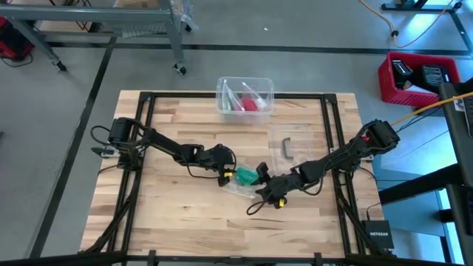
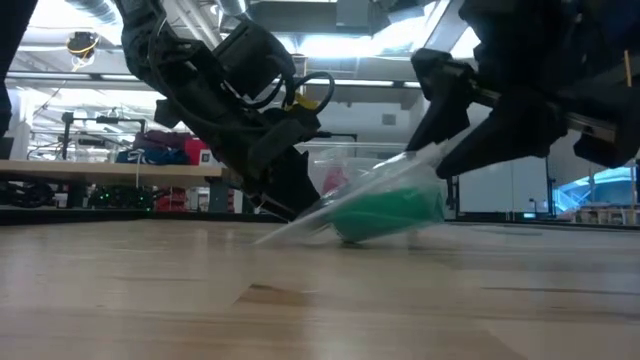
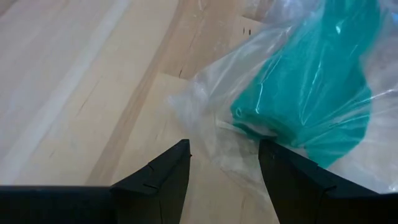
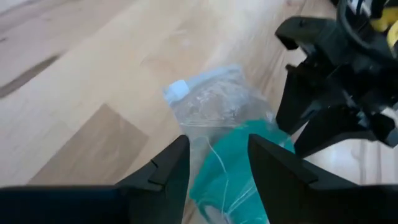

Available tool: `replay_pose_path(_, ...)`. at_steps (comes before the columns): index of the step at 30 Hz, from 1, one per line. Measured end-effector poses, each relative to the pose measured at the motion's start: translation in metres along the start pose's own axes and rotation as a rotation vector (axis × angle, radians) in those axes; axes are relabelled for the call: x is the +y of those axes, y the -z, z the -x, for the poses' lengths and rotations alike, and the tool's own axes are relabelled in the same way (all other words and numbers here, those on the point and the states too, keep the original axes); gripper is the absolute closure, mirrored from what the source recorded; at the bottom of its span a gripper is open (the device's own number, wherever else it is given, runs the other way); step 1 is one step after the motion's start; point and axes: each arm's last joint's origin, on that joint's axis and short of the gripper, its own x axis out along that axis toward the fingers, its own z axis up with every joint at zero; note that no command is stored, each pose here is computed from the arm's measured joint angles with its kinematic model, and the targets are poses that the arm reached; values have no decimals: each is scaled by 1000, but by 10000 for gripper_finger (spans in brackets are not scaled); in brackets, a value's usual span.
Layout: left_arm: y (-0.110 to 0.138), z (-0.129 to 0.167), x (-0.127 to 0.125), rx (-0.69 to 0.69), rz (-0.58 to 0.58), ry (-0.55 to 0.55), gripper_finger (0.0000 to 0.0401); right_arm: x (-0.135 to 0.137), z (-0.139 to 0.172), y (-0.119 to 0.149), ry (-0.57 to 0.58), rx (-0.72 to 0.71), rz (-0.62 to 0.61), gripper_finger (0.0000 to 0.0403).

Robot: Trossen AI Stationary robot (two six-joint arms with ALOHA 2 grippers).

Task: Roll bandage
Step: Put the packed rolled green bandage into the transparent container

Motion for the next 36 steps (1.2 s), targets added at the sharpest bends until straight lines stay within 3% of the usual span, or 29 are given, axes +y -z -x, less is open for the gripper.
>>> replay_pose_path(5,0,0,0,-1,19,0,219,-1,-1,-2,7,-25,22,238)
replay_pose_path(11,0,0,0,-1,26,0,219,1,-1,-3,-63,-61,10,231)
replay_pose_path(20,0,0,0,-1,29,0,219,5,-5,1,-141,-61,43,168)
replay_pose_path(23,0,0,0,0,33,0,219,10,-6,-1,-170,-84,122,156)
replay_pose_path(31,0,0,0,-2,41,1,219,18,-29,4,-64,-53,389,164)
replay_pose_path(36,0,0,0,0,40,1,219,20,-40,4,21,-55,481,181)
